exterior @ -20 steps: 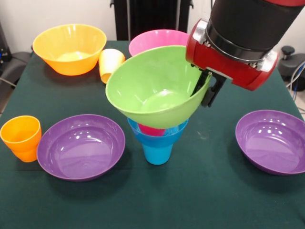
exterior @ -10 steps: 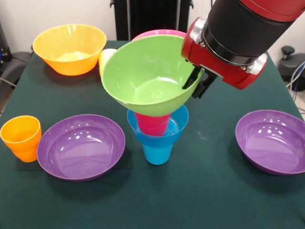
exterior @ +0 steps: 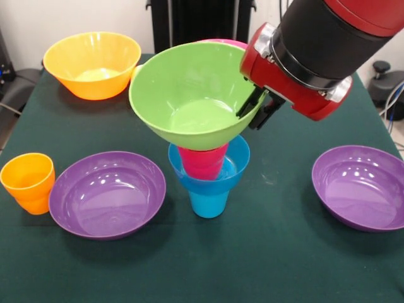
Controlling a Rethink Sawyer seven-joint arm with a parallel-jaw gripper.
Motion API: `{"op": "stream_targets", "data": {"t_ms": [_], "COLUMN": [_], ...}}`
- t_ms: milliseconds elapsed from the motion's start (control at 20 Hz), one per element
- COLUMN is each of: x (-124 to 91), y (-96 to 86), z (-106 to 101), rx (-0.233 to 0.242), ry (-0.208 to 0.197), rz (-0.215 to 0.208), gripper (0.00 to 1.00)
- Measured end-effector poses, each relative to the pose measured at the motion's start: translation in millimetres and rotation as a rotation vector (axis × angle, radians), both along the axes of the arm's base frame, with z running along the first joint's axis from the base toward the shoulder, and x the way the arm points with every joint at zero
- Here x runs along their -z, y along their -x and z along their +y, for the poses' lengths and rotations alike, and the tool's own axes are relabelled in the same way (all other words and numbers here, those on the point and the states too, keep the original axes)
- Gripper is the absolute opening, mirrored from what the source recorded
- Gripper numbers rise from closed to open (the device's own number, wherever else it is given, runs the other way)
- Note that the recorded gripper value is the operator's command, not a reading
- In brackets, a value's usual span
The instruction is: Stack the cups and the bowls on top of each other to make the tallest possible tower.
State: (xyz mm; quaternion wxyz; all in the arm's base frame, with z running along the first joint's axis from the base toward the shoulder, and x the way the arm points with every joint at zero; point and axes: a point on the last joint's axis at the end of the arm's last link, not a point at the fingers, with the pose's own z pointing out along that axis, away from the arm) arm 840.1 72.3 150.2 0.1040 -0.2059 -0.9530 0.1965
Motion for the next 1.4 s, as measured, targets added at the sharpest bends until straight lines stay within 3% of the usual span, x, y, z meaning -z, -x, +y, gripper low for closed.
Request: {"op": "stream_targets", "data": {"t_ms": [600,1100,1400], "x": [15,23,29], "y": [0.7,6.2,8.0], "z": [7,27,32], "rx": [-0.034,-0.059,-0.073], "ry": [0.063,0.071,0.075], "rz": [0.013,0.02,-0.002], "gripper": [0.0,0.0,0.0]}}
